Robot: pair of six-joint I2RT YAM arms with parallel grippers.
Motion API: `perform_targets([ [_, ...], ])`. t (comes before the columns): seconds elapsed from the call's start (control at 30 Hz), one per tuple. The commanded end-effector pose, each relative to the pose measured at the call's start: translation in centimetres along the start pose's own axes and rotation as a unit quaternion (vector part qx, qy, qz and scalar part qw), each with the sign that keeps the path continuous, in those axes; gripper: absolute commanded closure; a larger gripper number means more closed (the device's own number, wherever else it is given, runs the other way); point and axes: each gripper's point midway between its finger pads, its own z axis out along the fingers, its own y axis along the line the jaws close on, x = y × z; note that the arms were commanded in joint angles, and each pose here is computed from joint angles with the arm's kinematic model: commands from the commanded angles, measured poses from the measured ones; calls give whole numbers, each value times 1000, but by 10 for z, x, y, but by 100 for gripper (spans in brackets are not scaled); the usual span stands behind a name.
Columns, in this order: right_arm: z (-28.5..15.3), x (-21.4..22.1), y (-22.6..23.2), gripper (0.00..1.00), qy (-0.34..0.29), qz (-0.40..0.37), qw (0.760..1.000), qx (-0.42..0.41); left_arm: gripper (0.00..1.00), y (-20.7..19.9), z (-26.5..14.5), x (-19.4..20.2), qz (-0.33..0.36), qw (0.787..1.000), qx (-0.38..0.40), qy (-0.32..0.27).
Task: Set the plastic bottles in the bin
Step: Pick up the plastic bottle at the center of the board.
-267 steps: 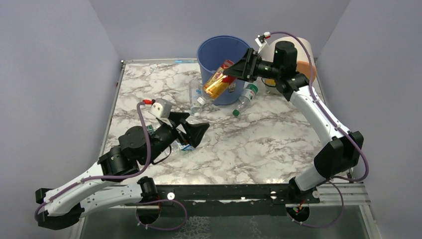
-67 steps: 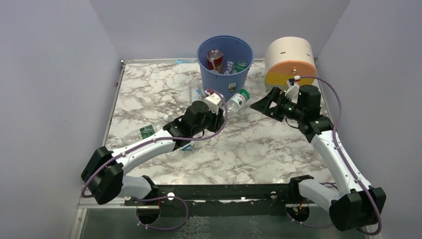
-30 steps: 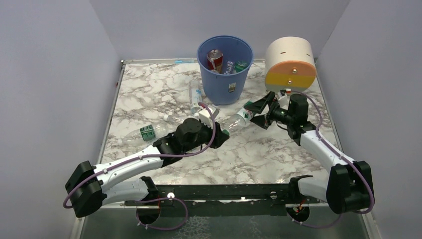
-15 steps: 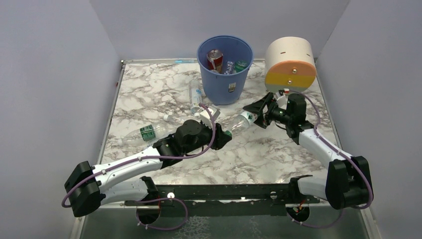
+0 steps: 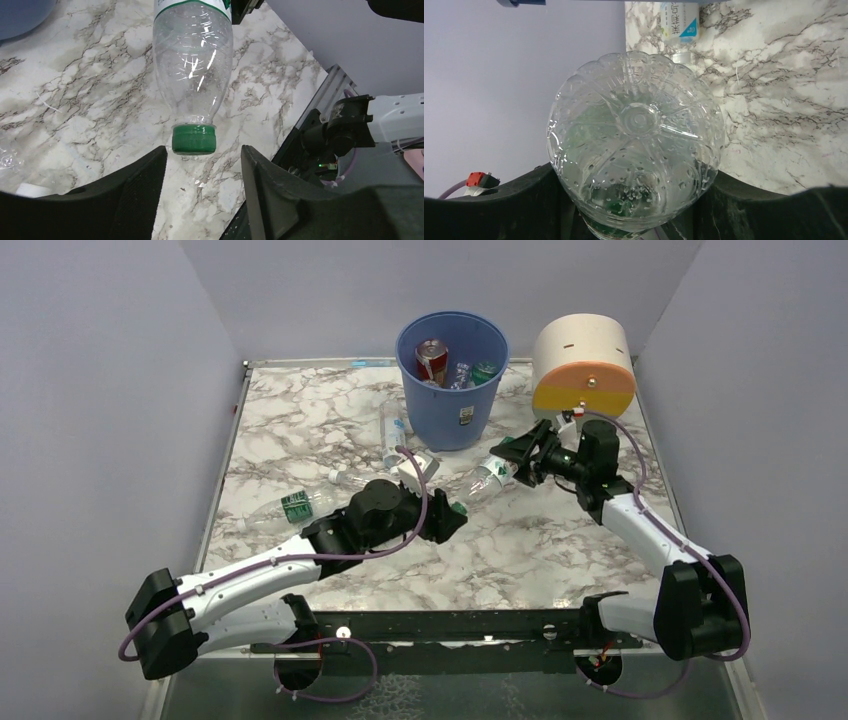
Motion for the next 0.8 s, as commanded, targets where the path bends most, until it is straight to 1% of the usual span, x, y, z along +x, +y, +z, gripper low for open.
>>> perform_targets([
  [0.0,-2,-9,19,39,-9,-33,999,-15,34,-10,-8,-25,-1,999,5,-32],
  [0.03,-2,-10,21,39,-9,-34,999,-17,28,-10,-9,-26,-2,999,6,-33],
  [0.1,-3,-11,24,40,-10,-40,999,-19,8,-11,-10,-28,-3,999,6,-35],
  [0.13,-3,-12,27,39,-11,-44,999,-20,2,-12,-11,-29,-4,999,5,-35],
  [0.27,-4,-16,34,40,-17,-53,998,-21,1,-15,-16,-36,-4,999,5,-35],
  [0.6,-3,-30,53,40,-29,-74,997,-25,1,-14,-40,-59,-2,997,-15,-70],
  [0.77,0,-45,73,40,-39,-96,994,-27,1,-11,-54,-71,4,996,-28,-87],
])
